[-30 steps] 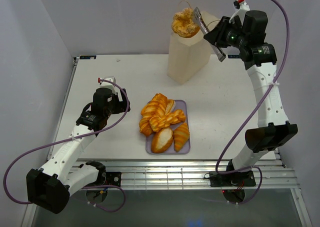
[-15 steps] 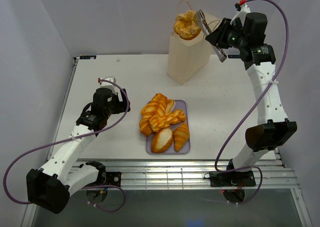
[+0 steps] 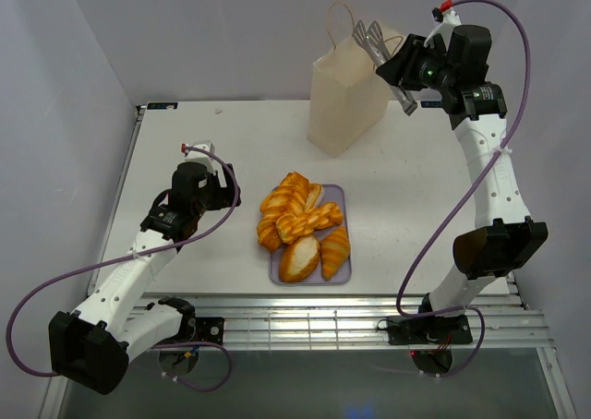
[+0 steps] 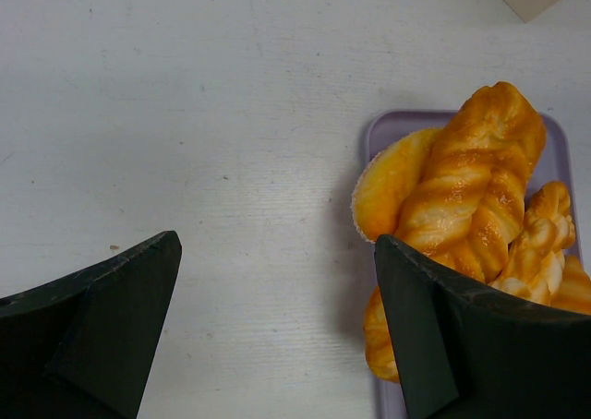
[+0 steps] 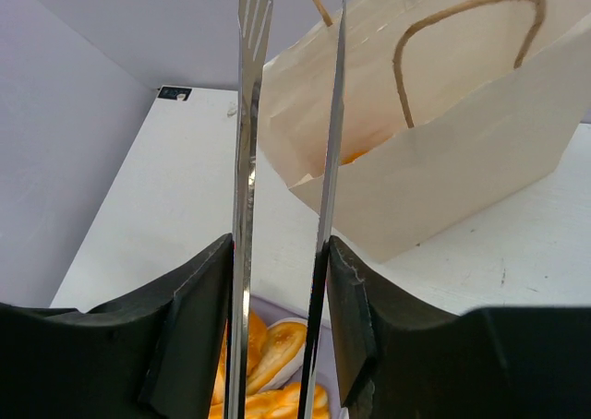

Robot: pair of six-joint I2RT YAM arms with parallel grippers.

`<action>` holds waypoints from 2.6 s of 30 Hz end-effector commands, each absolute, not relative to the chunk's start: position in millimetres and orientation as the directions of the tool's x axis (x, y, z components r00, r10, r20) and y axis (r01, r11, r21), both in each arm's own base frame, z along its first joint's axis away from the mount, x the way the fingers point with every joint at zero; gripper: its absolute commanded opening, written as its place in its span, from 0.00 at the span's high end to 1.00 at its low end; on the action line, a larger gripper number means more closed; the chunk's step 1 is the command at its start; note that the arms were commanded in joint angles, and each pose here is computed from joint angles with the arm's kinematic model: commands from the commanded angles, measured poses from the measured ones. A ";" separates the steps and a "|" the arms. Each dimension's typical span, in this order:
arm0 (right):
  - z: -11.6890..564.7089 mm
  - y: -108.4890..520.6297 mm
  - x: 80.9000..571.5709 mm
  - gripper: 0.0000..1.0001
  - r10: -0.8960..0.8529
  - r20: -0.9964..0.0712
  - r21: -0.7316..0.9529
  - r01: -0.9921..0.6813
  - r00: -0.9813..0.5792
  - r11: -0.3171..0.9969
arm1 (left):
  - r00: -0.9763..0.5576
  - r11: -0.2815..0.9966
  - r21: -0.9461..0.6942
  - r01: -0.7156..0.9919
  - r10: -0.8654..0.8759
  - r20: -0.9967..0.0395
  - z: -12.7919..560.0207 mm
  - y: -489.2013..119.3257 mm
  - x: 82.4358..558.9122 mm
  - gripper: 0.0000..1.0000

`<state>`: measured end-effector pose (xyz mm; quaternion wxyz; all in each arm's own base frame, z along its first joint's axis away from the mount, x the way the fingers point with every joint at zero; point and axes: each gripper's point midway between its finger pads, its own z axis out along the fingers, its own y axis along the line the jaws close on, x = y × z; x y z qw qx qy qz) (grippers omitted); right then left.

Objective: Place the fake bread into the paper bag

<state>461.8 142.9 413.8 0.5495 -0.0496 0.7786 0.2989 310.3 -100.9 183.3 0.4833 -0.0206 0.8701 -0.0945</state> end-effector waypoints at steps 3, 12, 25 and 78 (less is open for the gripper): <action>433.7 139.1 462.8 0.51 0.253 -0.915 0.378 -0.444 -0.316 0.813 | -0.507 0.977 -0.196 0.088 -0.125 -0.853 198.1 -107.2 313.3 0.04; 437.4 143.6 460.4 0.50 0.244 -0.913 0.382 -0.471 -0.328 0.795 | -0.515 0.977 -0.194 0.087 -0.122 -0.849 195.0 -107.4 313.7 0.04; 457.8 153.8 404.9 0.47 0.205 -0.935 0.343 -0.584 -0.291 0.735 | -0.511 0.980 -0.183 0.072 -0.121 -0.851 194.7 -104.3 314.8 0.04; 227.0 206.0 187.3 0.41 -0.122 -0.860 0.325 -0.718 -0.495 0.615 | -0.516 0.982 -0.178 0.060 -0.122 -0.848 192.5 -102.4 315.0 0.04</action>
